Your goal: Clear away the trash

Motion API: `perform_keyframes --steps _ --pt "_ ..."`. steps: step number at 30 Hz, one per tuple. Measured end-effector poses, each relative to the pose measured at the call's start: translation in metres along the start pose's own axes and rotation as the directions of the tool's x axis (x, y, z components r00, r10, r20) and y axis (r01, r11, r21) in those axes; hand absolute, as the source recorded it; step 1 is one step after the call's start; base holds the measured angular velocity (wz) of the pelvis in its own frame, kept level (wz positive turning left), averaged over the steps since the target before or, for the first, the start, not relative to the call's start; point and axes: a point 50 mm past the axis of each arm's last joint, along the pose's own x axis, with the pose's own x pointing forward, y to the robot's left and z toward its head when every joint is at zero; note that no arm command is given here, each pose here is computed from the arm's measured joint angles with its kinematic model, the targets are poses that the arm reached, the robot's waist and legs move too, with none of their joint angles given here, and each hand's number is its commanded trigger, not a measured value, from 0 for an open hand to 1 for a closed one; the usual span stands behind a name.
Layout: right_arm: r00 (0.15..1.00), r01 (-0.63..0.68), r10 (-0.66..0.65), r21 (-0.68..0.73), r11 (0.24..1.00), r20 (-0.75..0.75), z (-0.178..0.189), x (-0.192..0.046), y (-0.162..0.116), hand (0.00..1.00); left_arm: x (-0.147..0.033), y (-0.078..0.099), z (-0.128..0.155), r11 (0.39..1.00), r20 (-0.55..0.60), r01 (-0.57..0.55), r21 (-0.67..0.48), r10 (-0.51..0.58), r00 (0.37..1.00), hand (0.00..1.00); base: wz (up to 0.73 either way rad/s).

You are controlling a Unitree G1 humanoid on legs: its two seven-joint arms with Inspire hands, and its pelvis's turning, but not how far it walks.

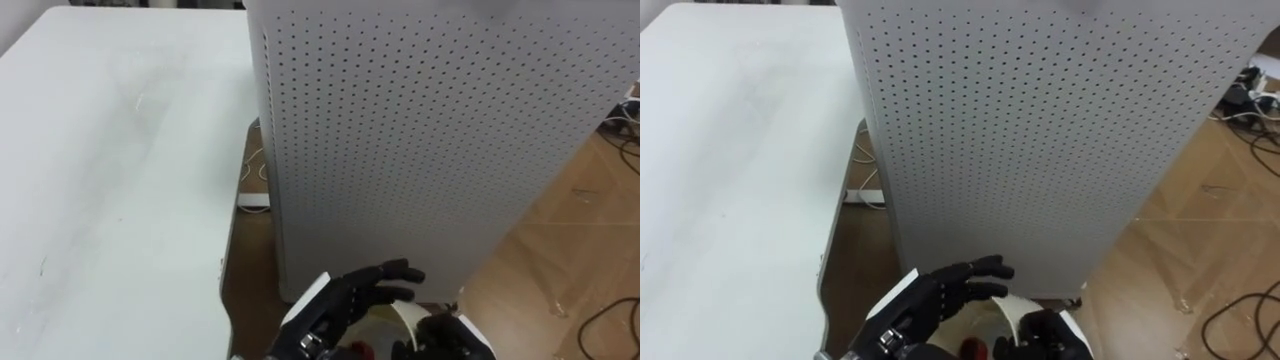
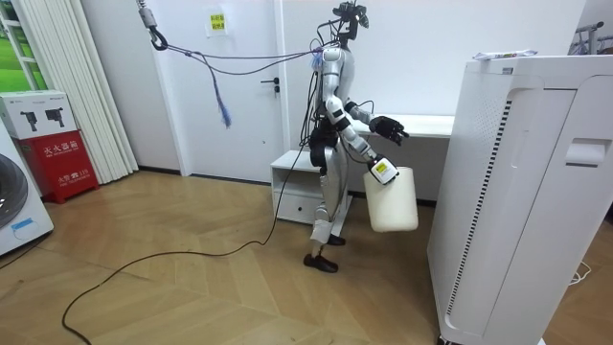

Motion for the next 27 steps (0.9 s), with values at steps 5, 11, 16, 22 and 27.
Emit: perform_keyframes --steps 5,11,16,22,27 --pt "1.000 -0.005 0.005 -0.001 1.000 0.004 0.000 0.000 -0.001 1.00 -0.001 0.000 0.000 1.000 -0.003 0.014 -0.001 -0.014 1.000 0.00 0.00" --pt "1.000 -0.004 0.004 -0.004 1.000 0.013 0.001 -0.001 -0.002 1.00 0.000 0.000 0.003 1.000 0.009 0.014 0.018 -0.015 1.000 0.00 -0.02" --pt "1.000 0.024 -0.024 0.012 1.000 0.018 -0.004 -0.008 -0.003 1.00 0.005 0.003 0.023 0.986 0.080 -0.012 0.164 -0.001 0.997 0.00 -0.01" --pt "0.997 0.077 -0.077 0.046 0.996 -0.018 -0.023 -0.022 -0.006 1.00 0.008 0.003 0.048 0.933 0.195 -0.103 0.344 0.036 0.980 0.00 -0.03" --pt "0.993 0.118 -0.116 0.066 0.991 -0.034 -0.030 -0.027 -0.013 1.00 0.008 0.003 0.056 0.894 0.237 -0.158 0.419 0.061 0.970 0.00 -0.26"
